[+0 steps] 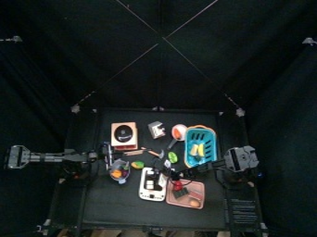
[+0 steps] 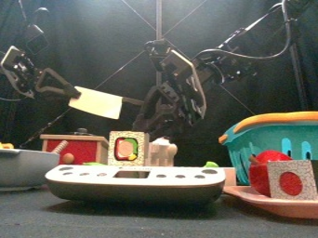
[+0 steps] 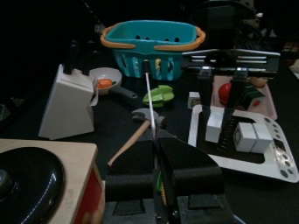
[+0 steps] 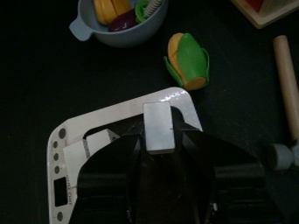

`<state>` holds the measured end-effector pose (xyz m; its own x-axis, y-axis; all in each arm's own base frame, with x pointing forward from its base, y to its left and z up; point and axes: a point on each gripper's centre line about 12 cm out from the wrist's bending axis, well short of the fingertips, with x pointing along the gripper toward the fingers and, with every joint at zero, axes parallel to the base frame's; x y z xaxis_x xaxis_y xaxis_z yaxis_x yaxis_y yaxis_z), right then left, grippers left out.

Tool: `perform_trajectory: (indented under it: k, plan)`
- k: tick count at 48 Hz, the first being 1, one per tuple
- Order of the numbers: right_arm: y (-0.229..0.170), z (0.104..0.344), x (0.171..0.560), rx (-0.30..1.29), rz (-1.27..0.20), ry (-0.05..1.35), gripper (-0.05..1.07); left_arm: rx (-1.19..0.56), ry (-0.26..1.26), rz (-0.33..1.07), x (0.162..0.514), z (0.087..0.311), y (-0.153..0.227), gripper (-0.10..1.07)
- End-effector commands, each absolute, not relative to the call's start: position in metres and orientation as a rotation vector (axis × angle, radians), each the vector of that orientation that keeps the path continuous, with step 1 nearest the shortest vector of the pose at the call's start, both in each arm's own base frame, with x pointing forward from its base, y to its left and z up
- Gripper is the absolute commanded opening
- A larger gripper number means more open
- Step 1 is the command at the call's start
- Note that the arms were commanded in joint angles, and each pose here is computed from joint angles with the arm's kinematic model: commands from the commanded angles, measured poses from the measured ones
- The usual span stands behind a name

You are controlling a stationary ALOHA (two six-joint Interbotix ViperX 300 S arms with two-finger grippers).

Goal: Place white sushi piece above plate

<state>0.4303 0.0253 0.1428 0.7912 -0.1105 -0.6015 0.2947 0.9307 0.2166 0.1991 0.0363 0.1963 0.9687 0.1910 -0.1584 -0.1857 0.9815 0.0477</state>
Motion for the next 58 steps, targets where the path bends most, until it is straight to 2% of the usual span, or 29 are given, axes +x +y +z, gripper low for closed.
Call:
perform_trajectory:
  k: [1,13,25,41,50,58]
  plan:
    - [0.023,0.173,0.433,0.365,-0.234,0.549,0.68,0.033,0.145,0.192,0.202,0.202,0.037,0.34]
    - [0.018,0.196,0.412,0.57,-0.392,0.482,0.68,0.036,0.147,0.192,0.202,0.201,0.037,0.34]
    - [0.031,0.208,0.368,0.634,-0.697,0.413,0.69,0.032,0.146,0.194,0.202,0.201,0.037,0.34]
    - [0.065,0.2,0.323,0.718,-1.088,0.503,0.69,0.032,0.146,0.194,0.202,0.201,0.037,0.34]
    - [0.081,0.201,0.32,0.715,-1.188,0.518,0.69,0.032,0.146,0.194,0.202,0.201,0.037,0.34]
    - [0.086,0.185,0.325,0.701,-1.228,0.551,0.69,0.032,0.148,0.193,0.202,0.201,0.037,0.34]
